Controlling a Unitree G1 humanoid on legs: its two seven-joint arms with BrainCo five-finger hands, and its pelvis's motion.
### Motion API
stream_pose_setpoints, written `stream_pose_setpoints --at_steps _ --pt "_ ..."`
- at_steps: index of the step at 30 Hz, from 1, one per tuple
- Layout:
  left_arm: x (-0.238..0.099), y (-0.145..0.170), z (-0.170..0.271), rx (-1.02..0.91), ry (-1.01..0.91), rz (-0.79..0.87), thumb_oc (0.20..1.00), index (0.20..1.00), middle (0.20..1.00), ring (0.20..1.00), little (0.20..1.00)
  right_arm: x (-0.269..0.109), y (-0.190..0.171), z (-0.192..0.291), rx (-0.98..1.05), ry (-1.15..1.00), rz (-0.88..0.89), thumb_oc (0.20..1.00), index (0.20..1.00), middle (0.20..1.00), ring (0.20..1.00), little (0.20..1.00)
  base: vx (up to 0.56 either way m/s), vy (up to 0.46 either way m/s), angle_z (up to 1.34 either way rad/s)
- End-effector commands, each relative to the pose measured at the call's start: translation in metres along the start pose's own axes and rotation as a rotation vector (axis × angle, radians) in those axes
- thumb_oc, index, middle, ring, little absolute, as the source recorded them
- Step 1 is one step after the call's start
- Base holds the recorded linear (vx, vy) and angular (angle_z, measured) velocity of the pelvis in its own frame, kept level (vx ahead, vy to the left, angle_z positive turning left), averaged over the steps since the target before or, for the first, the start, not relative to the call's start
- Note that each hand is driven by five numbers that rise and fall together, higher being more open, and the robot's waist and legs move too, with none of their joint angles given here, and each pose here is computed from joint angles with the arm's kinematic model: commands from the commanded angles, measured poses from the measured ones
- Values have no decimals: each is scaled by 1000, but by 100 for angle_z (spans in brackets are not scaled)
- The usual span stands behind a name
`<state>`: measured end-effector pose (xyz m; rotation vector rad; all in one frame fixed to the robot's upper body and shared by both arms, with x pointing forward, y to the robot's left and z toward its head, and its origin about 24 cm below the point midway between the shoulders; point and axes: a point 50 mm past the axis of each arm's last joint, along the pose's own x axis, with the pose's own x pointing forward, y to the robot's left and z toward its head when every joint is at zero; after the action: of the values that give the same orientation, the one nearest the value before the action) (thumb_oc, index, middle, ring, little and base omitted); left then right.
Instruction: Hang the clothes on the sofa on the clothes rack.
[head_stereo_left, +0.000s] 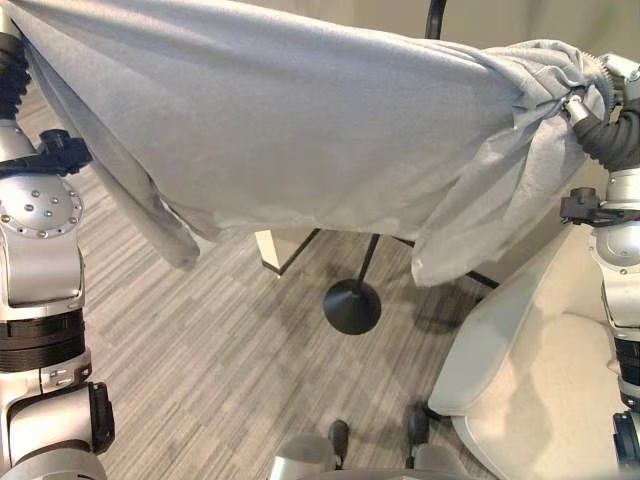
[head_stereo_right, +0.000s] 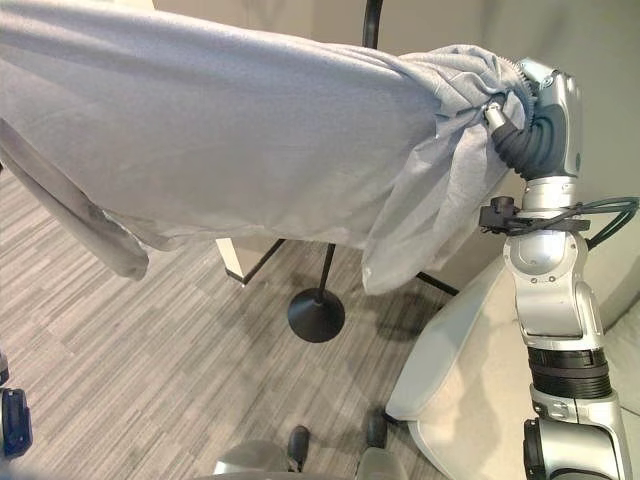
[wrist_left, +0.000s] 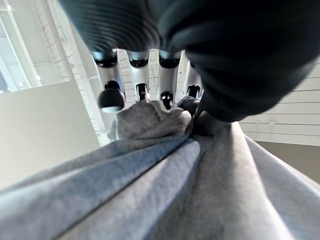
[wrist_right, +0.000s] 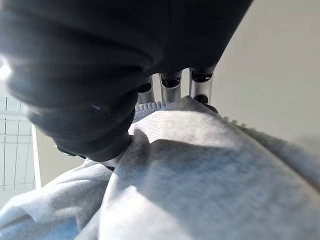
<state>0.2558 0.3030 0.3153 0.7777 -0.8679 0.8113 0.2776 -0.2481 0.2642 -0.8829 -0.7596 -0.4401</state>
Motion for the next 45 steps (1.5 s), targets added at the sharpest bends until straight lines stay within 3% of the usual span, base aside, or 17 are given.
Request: stream_pose_setpoints --at_steps 1,20,29,35,37,45 --pt "11 11 20 -21 -94 95 200 200 200 200 200 15 -35 -2 -68 -12 -172 200 200 200 200 200 23 -85 83" --pt "-13 21 21 -67 -107 51 200 200 200 200 200 -9 -48 8 -35 -49 -230 200 200 200 200 200 27 -55 1" --pt "-24 41 34 -114 -147 139 200 200 200 200 200 -17 -68 34 -41 -157 -348 200 200 200 200 200 8 -9 -3" --pt "11 34 41 -86 -204 145 200 200 200 200 200 11 -71 39 -85 -218 -327 200 200 200 200 200 3 -3 1" --pt "39 23 46 -42 -228 114 200 200 200 200 200 38 -69 28 -118 -183 -275 200 200 200 200 200 0 0 0" --pt "95 -8 75 38 -290 19 200 200 200 200 200 88 -63 -1 -227 -56 -117 200 200 200 200 200 3 -8 1"
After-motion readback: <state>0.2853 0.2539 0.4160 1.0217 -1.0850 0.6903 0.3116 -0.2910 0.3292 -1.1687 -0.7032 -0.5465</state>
